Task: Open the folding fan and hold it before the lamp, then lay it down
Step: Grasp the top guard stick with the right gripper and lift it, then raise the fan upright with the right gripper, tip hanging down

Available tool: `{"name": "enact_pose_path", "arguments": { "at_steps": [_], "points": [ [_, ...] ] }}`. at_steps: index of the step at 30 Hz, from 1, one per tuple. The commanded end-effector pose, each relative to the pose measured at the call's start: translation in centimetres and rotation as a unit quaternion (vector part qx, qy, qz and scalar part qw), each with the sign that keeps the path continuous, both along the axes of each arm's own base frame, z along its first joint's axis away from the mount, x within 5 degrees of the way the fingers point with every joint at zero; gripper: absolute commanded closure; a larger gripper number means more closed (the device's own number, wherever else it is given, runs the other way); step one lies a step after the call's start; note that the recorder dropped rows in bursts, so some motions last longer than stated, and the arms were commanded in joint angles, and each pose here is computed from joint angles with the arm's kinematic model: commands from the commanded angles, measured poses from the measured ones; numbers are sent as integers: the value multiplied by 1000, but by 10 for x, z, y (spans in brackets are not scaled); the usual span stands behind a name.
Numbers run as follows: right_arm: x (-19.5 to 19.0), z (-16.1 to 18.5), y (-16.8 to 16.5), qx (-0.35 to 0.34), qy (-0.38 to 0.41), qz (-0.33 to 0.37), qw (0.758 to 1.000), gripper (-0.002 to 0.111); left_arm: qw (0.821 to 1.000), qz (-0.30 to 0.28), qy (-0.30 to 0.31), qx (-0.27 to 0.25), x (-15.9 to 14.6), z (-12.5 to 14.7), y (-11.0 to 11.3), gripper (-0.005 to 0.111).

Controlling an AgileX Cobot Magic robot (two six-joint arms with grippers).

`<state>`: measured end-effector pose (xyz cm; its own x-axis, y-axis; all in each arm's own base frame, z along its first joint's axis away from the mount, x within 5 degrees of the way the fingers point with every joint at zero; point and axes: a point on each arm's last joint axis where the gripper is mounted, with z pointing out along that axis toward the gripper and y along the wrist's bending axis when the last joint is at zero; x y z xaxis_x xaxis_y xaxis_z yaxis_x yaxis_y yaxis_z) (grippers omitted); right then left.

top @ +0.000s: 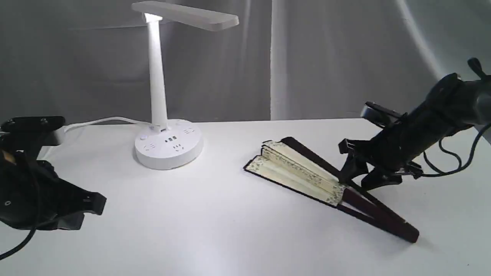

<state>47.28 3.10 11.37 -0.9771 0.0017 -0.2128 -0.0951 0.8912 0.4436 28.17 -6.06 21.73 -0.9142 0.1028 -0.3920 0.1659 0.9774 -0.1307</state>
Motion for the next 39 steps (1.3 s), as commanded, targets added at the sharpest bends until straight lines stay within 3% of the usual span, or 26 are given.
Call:
{"name": "enact_pose_path", "arguments": {
  "at_steps": [1, 12, 17, 21, 28, 39],
  "points": [
    [-7, 2, 2, 19, 24, 22, 999, 56, 1000, -2, -11, -4, 2, 3, -2, 102],
    [-6, 9, -7, 96, 34, -13, 995, 60, 1000, -2, -11, -4, 2, 3, -2, 102],
    [-6, -5, -8, 102, 50, -18, 993, 61, 1000, -2, -11, -4, 2, 3, -2, 102],
    [-4, -15, -2, 147, 55, -26, 987, 61, 1000, -2, -11, -4, 2, 3, -2, 102],
    [-2, -16, -5, 148, 40, -22, 988, 63, 1000, -2, -11, -4, 2, 3, -2, 102],
    [-2, -16, -6, 147, 32, -9, 989, 101, 1000, -2, -11, -4, 2, 3, -2, 102]
  ]
}}
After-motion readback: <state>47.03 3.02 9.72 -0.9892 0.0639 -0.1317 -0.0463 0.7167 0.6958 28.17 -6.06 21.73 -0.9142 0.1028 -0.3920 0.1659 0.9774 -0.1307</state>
